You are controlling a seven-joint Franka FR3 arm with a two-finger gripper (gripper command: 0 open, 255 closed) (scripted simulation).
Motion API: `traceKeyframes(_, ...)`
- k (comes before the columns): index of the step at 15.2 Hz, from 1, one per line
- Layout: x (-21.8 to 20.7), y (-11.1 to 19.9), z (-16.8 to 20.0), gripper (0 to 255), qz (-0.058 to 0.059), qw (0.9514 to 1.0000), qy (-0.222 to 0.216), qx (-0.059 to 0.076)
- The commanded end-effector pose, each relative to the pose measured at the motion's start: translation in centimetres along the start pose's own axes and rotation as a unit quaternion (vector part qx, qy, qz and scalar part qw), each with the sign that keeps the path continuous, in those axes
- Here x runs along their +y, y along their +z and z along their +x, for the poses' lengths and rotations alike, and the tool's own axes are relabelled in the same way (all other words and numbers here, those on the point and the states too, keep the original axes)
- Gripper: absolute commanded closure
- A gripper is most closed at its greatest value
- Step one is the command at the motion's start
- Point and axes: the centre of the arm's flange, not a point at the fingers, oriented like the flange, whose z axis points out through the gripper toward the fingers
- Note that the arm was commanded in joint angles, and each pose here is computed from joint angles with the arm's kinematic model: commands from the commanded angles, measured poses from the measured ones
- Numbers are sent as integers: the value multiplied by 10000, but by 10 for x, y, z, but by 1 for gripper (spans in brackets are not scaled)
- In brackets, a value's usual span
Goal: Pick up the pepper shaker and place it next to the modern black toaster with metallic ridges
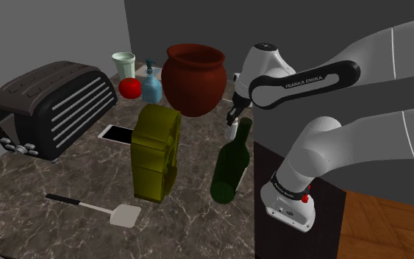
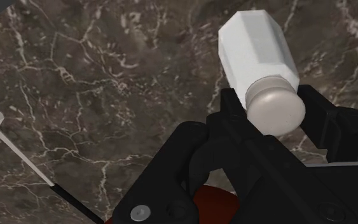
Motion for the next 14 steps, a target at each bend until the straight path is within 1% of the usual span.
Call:
traceKeyframes(1, 0, 0, 0, 255, 0, 10000, 0, -4)
traceKeyframes(14, 6, -67, 10, 255, 0, 10000, 0, -4)
